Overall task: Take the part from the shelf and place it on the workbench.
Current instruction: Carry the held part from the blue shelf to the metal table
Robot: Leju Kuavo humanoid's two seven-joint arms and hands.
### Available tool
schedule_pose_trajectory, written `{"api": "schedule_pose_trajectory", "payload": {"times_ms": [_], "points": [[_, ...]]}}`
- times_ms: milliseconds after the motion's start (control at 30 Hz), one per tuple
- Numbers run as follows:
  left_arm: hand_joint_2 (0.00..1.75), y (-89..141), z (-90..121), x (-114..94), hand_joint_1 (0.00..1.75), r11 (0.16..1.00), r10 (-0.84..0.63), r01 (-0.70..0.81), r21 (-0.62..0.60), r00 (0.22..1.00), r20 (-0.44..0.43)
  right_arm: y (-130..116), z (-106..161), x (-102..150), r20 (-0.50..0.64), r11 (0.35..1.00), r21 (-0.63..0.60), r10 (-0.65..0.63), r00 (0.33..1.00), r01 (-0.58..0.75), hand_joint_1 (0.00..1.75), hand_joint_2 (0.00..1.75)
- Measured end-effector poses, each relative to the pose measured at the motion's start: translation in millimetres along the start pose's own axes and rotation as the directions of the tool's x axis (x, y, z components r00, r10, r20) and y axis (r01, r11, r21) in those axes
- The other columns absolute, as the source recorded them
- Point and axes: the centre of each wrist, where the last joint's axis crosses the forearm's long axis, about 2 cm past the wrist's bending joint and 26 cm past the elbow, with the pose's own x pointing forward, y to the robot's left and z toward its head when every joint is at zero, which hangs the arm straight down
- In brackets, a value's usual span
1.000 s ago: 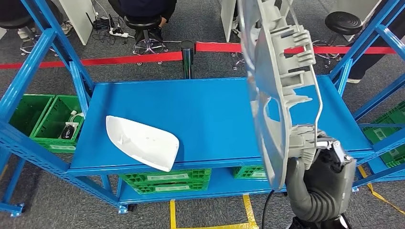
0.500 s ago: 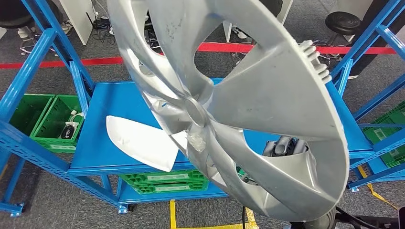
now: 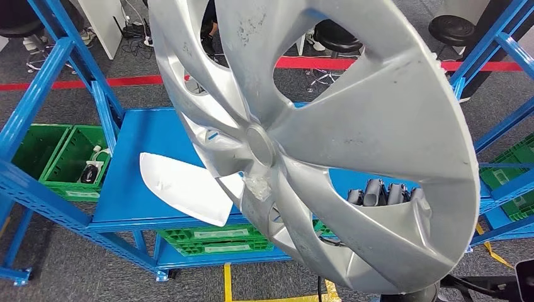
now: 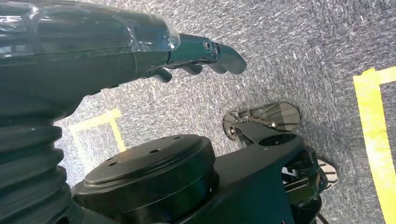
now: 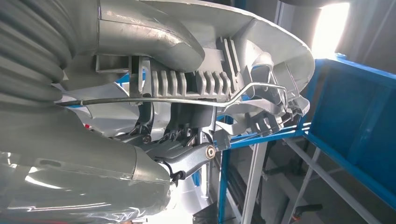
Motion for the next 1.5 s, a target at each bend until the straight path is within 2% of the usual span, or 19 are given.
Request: {"api": "schedule_pose_trajectory", "payload": {"times_ms": [1500], "points": [[1.75,-3.3,0.2,2.4,0.0,1.0,-0.001,0.001,-0.001,1.0,-0.012,-4.3,-3.1,-6.8,-0.005,1.0,0.003,-0.029,1.0,0.029,1.75,1.75]]}}
